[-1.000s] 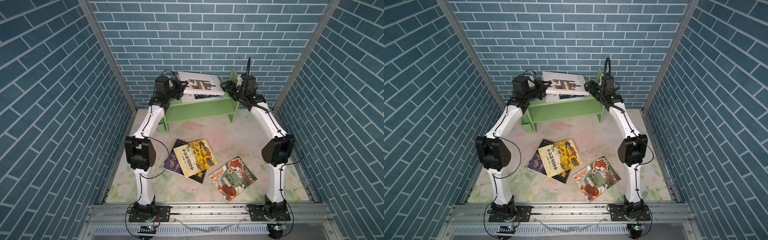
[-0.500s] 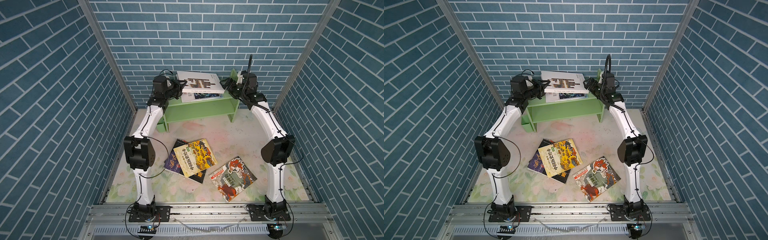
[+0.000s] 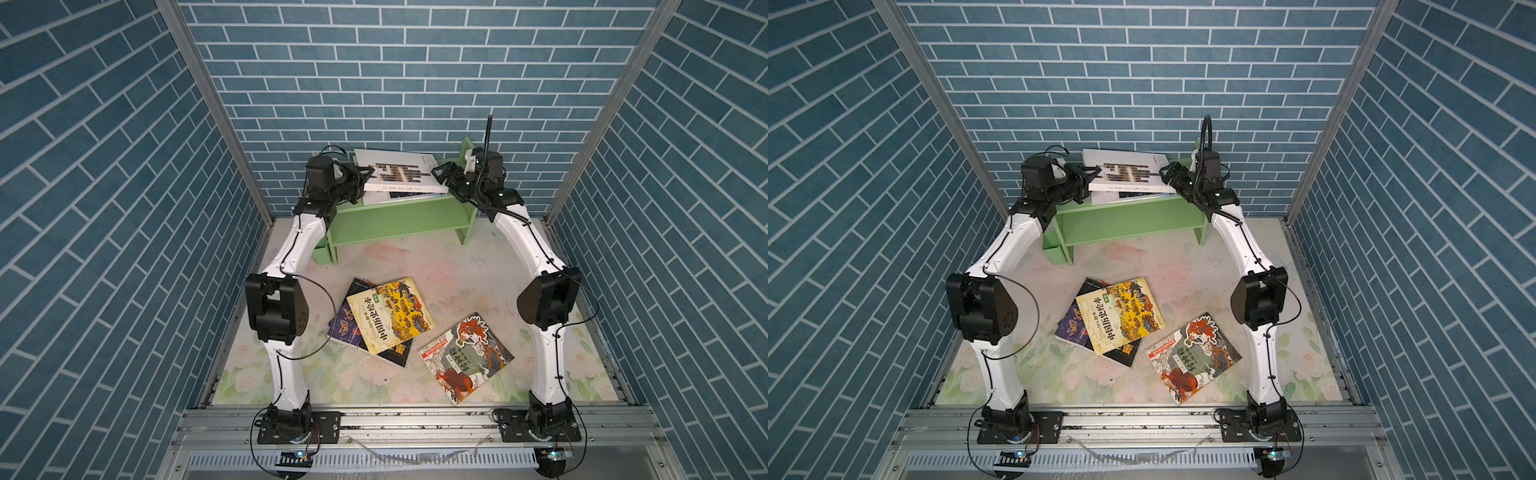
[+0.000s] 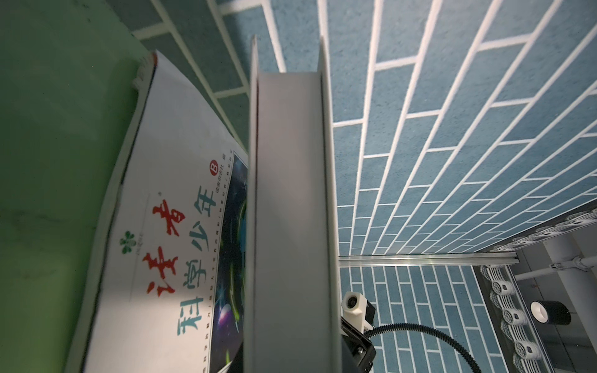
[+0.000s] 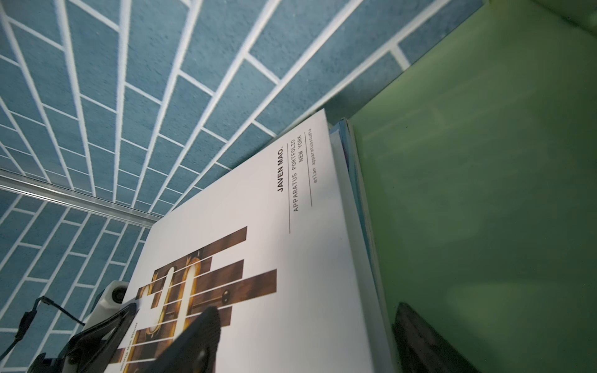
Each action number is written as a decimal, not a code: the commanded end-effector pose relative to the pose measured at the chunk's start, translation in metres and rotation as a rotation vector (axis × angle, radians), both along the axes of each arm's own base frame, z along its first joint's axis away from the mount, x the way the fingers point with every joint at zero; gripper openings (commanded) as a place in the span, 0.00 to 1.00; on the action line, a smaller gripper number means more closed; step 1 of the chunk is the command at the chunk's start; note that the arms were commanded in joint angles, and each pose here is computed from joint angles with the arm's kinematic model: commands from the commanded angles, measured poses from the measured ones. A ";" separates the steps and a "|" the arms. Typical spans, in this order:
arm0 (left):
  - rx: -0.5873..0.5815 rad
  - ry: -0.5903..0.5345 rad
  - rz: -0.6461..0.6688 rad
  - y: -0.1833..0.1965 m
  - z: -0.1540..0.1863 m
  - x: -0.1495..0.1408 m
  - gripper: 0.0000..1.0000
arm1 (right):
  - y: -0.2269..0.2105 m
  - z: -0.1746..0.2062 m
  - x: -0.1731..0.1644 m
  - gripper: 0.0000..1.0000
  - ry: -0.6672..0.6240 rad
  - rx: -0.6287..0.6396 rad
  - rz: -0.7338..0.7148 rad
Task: Stacking books/files
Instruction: Place the book at the bookshelf.
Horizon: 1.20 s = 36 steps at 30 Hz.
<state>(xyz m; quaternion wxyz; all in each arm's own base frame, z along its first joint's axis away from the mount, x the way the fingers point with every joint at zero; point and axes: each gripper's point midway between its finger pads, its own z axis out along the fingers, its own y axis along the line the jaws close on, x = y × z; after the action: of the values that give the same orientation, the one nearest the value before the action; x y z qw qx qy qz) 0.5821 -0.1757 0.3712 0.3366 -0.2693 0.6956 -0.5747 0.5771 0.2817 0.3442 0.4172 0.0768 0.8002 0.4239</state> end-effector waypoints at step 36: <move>-0.047 -0.064 -0.023 0.005 0.016 -0.012 0.25 | 0.003 0.006 -0.009 0.84 -0.030 -0.073 -0.011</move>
<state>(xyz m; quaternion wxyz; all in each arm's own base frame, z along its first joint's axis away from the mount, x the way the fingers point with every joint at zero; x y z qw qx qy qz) 0.5798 -0.1743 0.3607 0.3215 -0.2736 0.6847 -0.5941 0.5742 0.2861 0.3368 0.4217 0.0710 0.8103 0.4006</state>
